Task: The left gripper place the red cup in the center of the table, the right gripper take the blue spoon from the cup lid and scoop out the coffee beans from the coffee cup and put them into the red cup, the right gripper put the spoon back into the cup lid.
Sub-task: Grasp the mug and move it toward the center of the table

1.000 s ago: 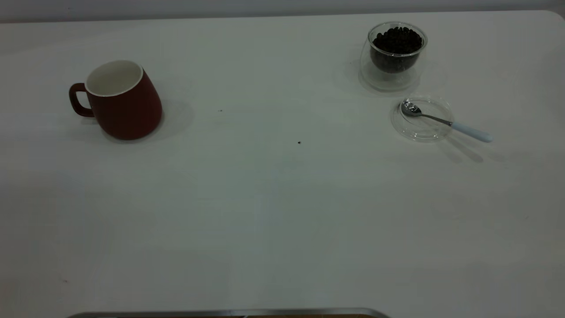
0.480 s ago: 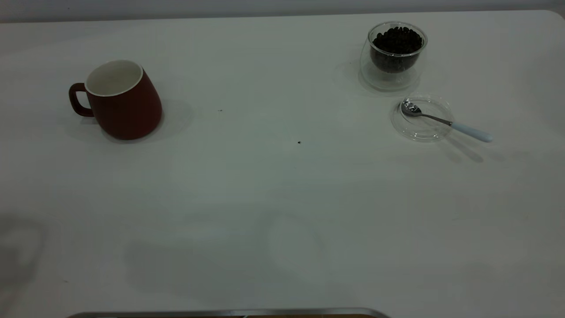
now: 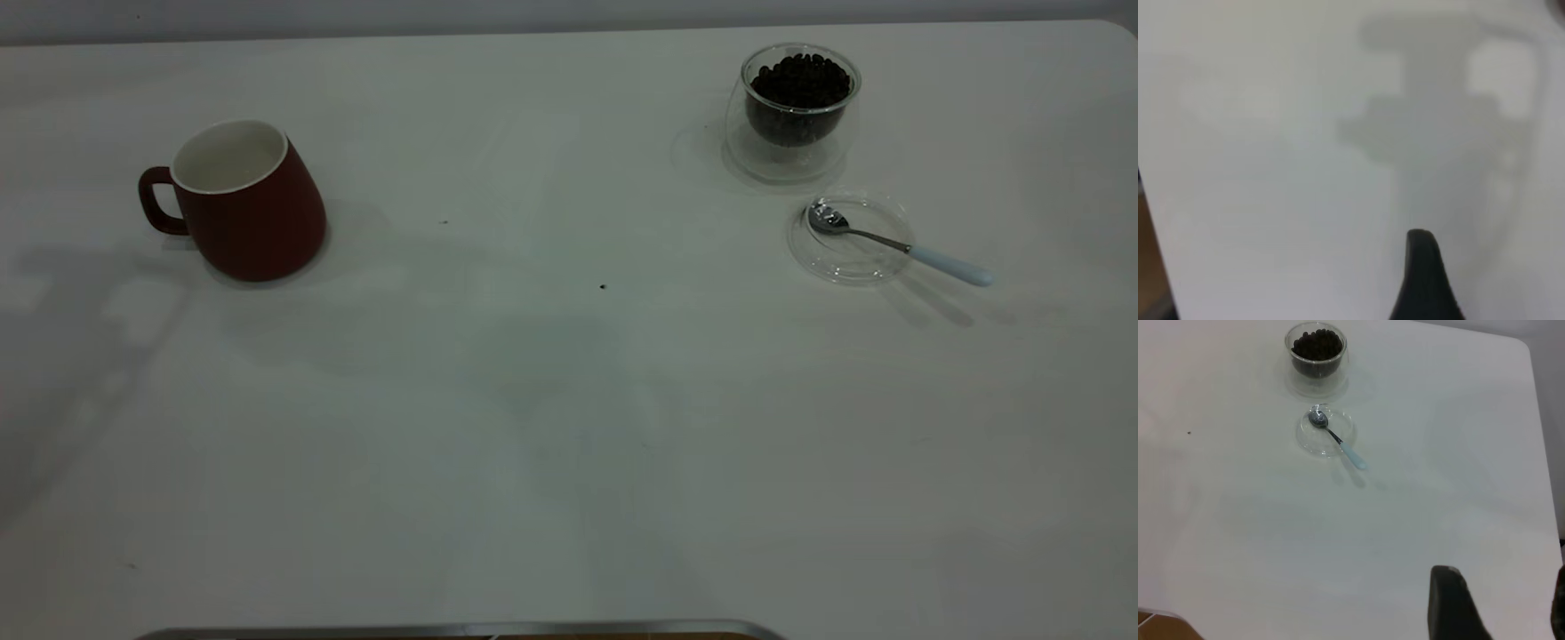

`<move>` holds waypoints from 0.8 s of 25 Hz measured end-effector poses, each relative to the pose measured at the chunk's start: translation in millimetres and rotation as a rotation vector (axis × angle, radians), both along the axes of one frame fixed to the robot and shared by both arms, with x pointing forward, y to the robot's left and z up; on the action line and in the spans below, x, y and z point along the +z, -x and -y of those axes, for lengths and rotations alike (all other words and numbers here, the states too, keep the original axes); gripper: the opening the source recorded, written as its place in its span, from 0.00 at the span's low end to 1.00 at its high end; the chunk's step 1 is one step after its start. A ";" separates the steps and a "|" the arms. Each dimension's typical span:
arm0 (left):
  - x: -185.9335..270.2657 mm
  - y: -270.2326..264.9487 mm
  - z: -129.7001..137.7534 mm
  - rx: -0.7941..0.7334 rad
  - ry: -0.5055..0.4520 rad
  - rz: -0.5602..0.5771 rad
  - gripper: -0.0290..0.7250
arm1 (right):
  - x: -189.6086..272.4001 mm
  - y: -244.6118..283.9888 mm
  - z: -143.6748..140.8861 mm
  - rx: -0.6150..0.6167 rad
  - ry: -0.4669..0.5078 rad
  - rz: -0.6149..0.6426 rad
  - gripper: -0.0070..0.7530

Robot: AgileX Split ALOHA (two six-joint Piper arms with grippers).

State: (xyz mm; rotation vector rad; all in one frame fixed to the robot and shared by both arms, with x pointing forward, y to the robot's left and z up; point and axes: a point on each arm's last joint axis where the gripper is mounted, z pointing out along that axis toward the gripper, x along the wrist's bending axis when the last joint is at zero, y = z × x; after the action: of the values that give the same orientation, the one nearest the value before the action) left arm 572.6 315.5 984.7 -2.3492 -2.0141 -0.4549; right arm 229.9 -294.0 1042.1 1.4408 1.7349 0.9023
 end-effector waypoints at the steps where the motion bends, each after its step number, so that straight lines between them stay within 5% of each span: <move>1: -5.8 -9.1 0.0 -0.033 -0.009 -0.015 0.82 | 0.0 0.0 0.0 0.000 0.000 0.000 0.53; 9: -46.4 -58.8 0.2 -0.400 -0.085 -0.129 0.82 | 0.0 0.0 0.0 0.000 0.000 0.000 0.53; 20: -102.1 -92.3 4.0 -0.768 -0.153 -0.106 0.82 | 0.0 0.0 0.0 0.000 0.000 0.000 0.53</move>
State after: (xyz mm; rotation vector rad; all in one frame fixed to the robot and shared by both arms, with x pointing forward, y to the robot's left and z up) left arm 664.9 311.5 882.6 -2.8811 -0.9255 -0.4473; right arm 229.9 -294.0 1042.1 1.4408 1.7349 0.9023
